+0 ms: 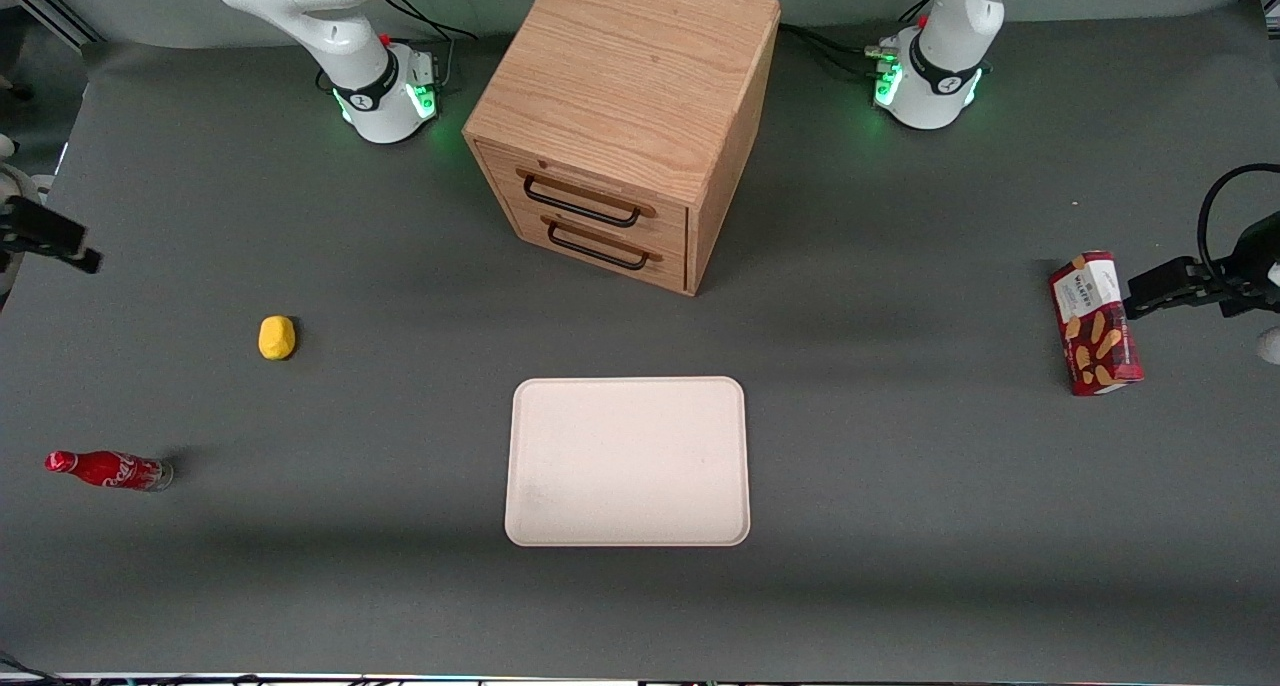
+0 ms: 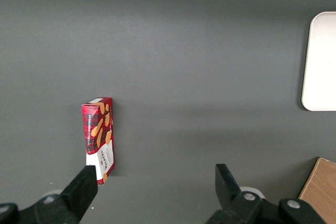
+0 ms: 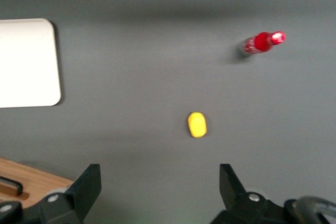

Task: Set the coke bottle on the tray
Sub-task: 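Move the right gripper toward the red Coca-Cola bottle lying on the table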

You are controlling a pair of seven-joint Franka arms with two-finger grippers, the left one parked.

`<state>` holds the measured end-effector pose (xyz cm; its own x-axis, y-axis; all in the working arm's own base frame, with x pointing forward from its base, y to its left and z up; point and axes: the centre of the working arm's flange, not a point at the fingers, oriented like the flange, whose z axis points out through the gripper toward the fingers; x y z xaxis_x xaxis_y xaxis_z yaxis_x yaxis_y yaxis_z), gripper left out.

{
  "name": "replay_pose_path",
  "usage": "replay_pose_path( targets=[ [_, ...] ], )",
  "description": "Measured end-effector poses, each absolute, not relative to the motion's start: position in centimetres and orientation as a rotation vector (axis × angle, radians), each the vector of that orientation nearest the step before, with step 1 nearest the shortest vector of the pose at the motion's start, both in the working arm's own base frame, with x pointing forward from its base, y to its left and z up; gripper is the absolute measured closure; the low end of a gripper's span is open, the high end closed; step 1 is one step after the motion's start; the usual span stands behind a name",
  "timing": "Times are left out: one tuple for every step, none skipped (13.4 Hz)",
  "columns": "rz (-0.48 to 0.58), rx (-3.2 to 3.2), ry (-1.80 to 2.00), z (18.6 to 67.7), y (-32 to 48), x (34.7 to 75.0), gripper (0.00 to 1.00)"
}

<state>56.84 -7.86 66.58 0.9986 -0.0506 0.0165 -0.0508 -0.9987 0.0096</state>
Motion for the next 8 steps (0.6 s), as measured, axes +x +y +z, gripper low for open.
replay_pose_path(
  targets=[
    [0.032,3.127,-0.023,66.5,-10.1,57.2,0.0],
    [0.042,3.122,0.043,66.3,-12.3,57.9,0.0],
    [0.05,3.115,0.093,65.9,-14.7,58.8,0.0],
    [0.054,3.111,0.139,65.4,-17.0,59.7,0.0],
    [0.061,3.108,0.195,64.6,-19.1,60.6,0.0],
    [0.065,3.105,0.24,63.8,-21.1,61.4,0.0],
    [0.068,3.105,0.267,62.9,-22.8,62.1,0.0],
    [0.07,3.109,0.283,62.0,-24.3,62.5,0.0]
  ],
)
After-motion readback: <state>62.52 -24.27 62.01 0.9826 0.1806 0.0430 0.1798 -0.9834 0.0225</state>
